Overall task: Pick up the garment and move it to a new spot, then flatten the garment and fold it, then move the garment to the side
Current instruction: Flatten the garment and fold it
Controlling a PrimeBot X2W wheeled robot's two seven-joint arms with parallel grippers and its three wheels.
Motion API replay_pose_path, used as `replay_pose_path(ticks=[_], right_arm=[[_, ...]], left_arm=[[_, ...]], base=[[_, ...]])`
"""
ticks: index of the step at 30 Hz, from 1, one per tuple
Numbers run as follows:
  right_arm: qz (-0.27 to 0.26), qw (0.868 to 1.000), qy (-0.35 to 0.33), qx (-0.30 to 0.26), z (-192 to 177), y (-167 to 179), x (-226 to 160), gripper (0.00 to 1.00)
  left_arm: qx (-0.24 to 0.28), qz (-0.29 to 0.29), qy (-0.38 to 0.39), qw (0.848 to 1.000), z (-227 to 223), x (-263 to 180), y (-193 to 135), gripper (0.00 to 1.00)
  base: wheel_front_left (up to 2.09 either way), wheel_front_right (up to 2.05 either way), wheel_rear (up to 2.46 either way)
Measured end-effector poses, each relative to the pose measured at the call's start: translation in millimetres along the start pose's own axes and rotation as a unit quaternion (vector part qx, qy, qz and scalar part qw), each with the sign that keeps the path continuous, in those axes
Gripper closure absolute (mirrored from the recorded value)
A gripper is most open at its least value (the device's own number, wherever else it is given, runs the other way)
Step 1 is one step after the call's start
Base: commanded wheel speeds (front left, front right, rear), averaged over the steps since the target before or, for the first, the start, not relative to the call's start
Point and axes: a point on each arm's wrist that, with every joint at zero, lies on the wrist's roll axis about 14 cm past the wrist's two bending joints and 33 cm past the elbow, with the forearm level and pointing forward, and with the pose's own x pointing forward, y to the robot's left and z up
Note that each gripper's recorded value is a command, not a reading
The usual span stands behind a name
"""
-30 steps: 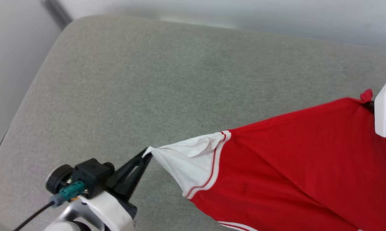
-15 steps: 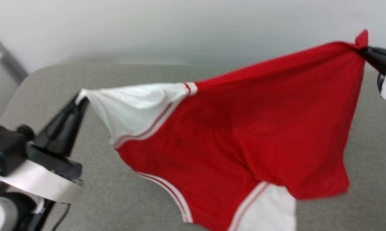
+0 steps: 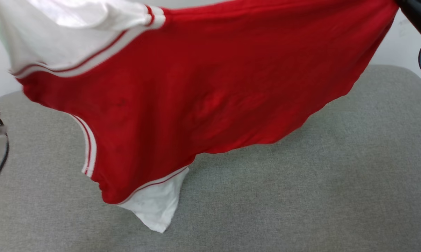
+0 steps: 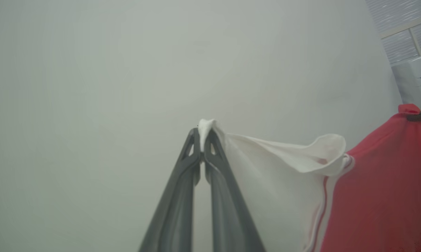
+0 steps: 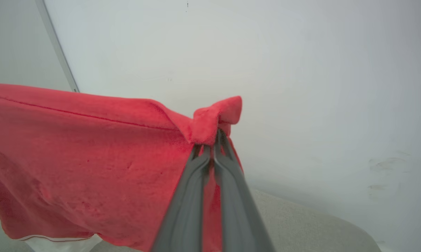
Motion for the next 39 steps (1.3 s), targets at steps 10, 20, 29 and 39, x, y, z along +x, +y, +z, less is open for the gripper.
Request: replay_pose_path(ticks=[10, 20, 29, 39], right_arm=[[-0.007, 0.998, -0.057, -0.020, 28, -5, 16, 1.00], [-0.024, 0.996, -0.065, -0.050, 19, -28, 77, 1.00], [-0.054, 0.993, -0.067, -0.080, -4, -70, 153, 1.00], [-0.094, 0.987, -0.077, -0.109, -51, -110, 231, 1.00]], left_arm=[[0.030, -0.009, -0.051, 0.998, 12, 53, 19, 1.00], [0.066, 0.001, -0.045, 0.997, -34, 118, 54, 1.00], [0.085, 0.034, -0.037, 0.995, -103, 178, 91, 1.00], [0.074, 0.055, -0.025, 0.995, -198, 215, 105, 1.00]], base=[[0.00, 0.00, 0.00], [0.00, 0.00, 0.00], [0.00, 0.00, 0.00], [0.00, 0.00, 0.00]])
